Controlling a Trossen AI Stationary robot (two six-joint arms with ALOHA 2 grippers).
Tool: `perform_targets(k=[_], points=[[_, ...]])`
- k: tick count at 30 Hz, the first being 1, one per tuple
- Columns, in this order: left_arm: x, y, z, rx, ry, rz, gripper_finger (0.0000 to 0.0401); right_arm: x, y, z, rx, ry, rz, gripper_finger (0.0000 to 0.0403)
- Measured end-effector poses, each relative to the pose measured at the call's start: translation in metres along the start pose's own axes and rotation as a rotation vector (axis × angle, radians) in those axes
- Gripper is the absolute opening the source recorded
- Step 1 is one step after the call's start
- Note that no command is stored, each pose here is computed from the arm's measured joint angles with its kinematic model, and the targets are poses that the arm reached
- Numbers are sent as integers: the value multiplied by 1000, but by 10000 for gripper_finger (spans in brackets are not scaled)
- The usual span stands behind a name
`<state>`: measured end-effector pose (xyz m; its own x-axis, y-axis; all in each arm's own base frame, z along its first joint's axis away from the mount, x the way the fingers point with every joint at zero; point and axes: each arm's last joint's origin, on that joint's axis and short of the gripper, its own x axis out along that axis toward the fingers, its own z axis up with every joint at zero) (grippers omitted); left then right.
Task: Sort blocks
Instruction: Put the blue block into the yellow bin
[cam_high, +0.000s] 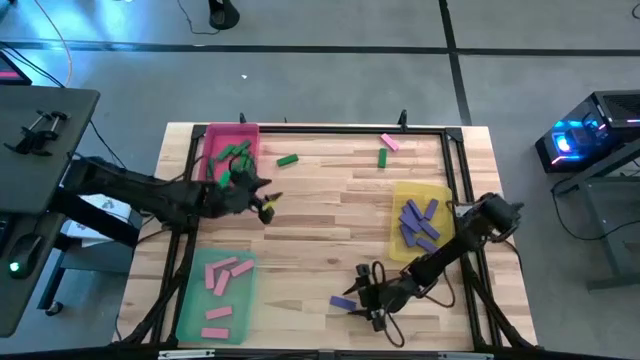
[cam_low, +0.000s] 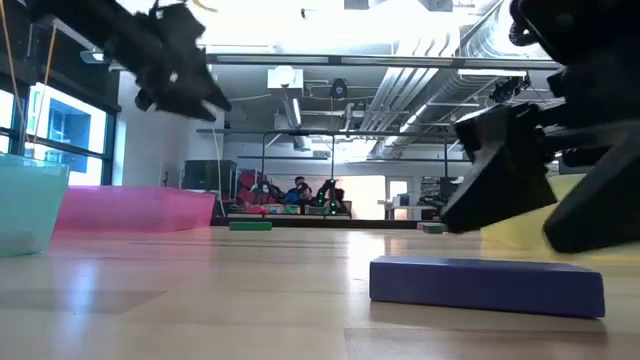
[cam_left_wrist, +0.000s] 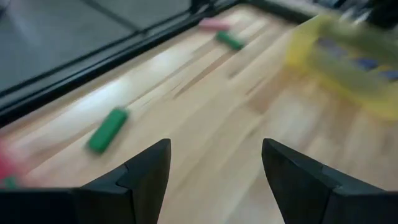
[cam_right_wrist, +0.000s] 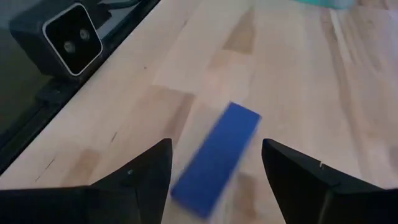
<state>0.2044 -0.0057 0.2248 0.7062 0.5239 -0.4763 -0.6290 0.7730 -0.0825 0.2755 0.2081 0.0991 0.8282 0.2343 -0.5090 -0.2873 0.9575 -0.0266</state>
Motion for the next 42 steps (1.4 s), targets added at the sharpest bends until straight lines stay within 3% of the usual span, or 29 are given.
perform_targets(k=[8,17,21,26,29,33,36,42], points=[[-11,-40,-11,20,-111,-104,238,11,-5,0,-1,58,4,234],[-2,-65,-38,39,-106,-82,238,12,-14,-7,41,151,0,217],[-1,-77,-46,65,-137,-104,238,13,-20,-9,55,195,4,178],[-8,-90,-49,78,-195,-140,238,14,-28,-11,62,232,-4,76],[-15,-95,-51,91,-224,-147,238,10,-31,-4,51,223,-4,72],[-22,-98,-55,97,-250,-129,238,-14,-40,12,-2,228,-167,72],[-25,-99,-56,97,-259,-125,238,-49,-45,41,-16,161,-321,72],[-26,-99,-57,88,-257,-131,238,-138,-63,69,132,102,-577,72]])
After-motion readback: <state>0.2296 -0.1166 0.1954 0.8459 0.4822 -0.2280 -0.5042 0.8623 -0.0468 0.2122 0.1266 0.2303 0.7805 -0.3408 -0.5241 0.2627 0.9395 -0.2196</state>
